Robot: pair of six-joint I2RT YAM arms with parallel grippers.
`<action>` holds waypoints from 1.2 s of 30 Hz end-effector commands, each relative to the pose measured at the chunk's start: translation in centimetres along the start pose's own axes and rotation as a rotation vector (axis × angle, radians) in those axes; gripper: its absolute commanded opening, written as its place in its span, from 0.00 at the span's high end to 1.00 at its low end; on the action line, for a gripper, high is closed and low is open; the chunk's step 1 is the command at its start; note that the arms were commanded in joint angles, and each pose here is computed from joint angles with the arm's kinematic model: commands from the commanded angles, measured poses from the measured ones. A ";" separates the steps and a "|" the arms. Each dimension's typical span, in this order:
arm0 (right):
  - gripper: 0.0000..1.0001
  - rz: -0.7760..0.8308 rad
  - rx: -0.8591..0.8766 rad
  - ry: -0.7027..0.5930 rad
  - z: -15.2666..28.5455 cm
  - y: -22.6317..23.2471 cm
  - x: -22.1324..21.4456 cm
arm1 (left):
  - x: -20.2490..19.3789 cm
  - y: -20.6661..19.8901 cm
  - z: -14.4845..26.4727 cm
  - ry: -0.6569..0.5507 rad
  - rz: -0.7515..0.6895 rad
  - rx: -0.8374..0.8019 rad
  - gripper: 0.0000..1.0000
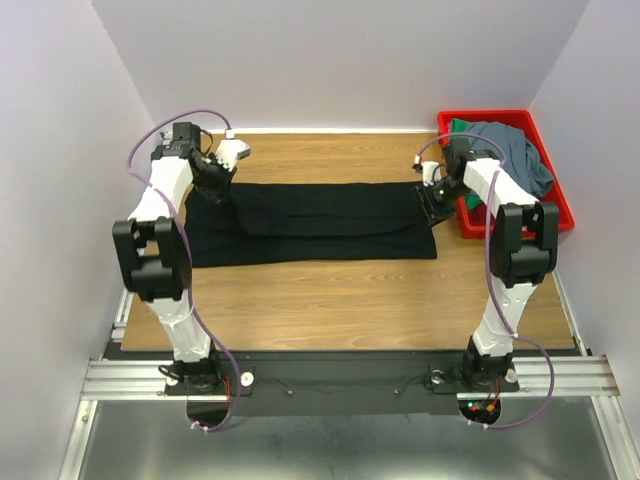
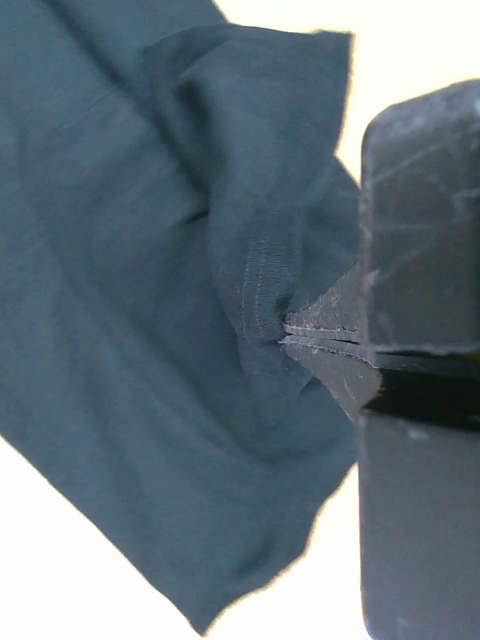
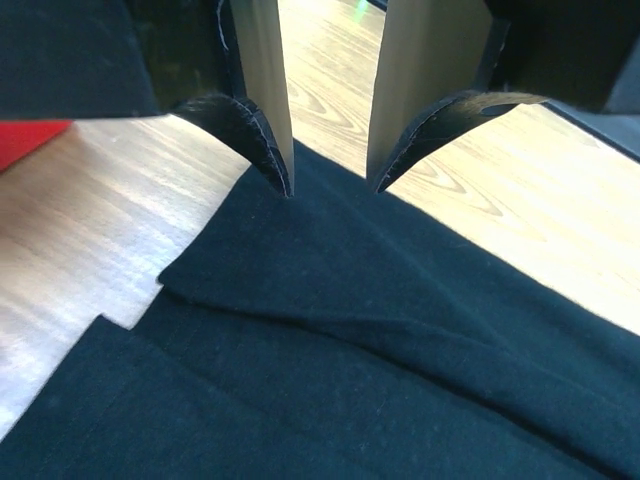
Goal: Fold and stack the t-shirts
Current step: Fold the tshirt
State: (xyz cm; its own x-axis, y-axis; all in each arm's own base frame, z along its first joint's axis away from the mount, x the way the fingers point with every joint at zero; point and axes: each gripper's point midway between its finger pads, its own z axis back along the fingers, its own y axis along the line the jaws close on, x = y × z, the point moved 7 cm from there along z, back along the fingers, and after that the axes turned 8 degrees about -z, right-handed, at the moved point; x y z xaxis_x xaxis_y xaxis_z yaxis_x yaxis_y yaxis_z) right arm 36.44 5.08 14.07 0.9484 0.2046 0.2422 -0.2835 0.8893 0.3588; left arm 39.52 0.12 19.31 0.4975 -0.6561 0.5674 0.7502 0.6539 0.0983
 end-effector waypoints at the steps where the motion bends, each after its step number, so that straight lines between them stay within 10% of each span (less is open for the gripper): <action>1: 0.59 0.058 -0.034 -0.061 0.7 -0.1 2.0 | 2.0 1.8 -1.4 -0.055 0.056 -0.017 1.00; 16: 0.57 0.062 -0.054 -0.063 -0.2 -0.8 3.0 | 4.3 5.9 -5.3 -0.123 0.176 0.025 1.00; 21: 0.54 0.060 -0.043 -0.070 -0.1 -0.6 3.1 | 4.0 6.1 -5.5 -0.112 0.216 0.054 0.46; 36: 0.53 0.040 -0.003 -0.065 -0.1 0.0 2.5 | -0.4 -1.8 -3.3 -0.123 0.400 -0.156 0.45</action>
State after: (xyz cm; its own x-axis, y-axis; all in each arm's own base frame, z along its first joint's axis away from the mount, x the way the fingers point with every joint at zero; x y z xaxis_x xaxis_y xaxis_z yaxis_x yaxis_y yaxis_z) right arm 38.39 4.97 13.71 0.9394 0.2136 0.2681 -0.2986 0.8940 0.3341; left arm 40.94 -1.04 16.70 0.6809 -0.3637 0.6356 0.5839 0.7935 -0.1715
